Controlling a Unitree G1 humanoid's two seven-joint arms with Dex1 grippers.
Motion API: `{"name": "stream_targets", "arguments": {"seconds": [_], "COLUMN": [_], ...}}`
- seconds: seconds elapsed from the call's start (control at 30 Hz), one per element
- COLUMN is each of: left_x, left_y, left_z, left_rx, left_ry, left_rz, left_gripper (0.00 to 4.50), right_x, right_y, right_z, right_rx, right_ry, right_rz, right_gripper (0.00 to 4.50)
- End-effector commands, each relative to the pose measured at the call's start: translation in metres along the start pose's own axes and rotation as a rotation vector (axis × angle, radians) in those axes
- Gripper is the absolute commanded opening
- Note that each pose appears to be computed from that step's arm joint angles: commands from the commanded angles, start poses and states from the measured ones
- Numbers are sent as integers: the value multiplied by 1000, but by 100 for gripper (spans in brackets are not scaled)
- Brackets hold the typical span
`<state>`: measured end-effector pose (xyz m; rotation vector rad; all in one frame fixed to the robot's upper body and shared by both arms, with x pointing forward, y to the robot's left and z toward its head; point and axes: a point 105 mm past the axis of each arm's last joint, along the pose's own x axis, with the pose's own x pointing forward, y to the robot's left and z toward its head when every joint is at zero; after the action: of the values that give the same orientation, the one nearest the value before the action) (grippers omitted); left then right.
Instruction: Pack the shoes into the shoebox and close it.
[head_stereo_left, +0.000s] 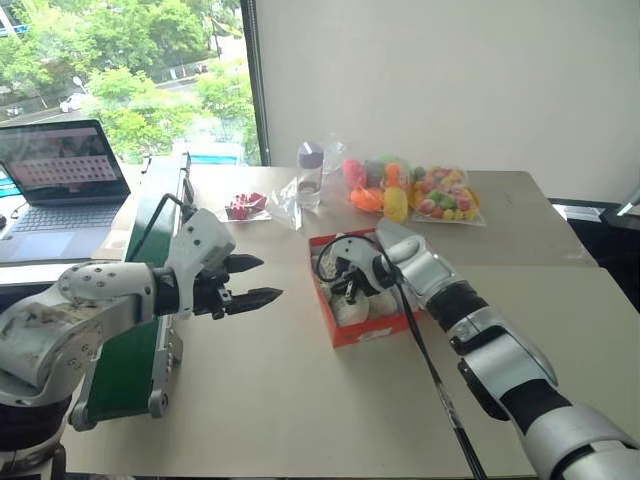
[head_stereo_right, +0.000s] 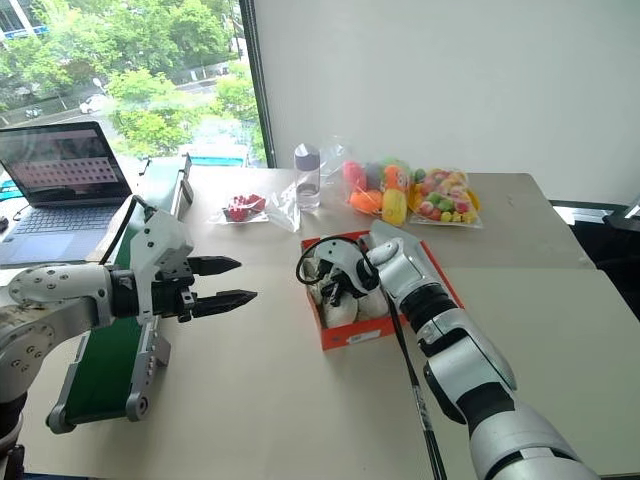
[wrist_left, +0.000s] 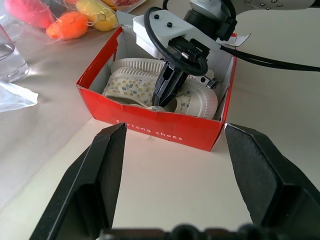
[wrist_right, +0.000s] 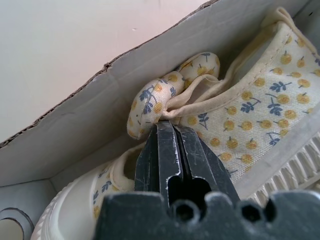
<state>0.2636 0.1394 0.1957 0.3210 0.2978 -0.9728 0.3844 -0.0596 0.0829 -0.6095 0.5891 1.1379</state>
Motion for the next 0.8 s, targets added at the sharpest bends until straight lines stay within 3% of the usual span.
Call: {"name": "stream_targets", "arguments": {"seconds": [0.03,0.17,0.47,0.57,0.7,0.8], "left_x": [2,9,19,22,27,31], "left_y": [-1,-3,8,11,15,14], "left_z": [11,9,9,10,10,11], "left_rx": [47,58,98,111,127,135], "left_ry": [-26,-5,23,26,33,36], "left_rz": [-33,-109,-203,-235,-281,-318], "left_gripper": [333,333,333,333,333,333], "right_x": [-34,-89,-194,-214,-214,-210], "right_y": [-16,-13,9,24,63,91], "right_z": [8,41,55,38,-26,-54], "right_rx": [22,62,233,331,535,636], "right_ry": [-30,-167,-337,-340,-280,-297], "right_rz": [-87,-104,-186,-199,-187,-155], "right_gripper": [5,5,5,5,5,5]}}
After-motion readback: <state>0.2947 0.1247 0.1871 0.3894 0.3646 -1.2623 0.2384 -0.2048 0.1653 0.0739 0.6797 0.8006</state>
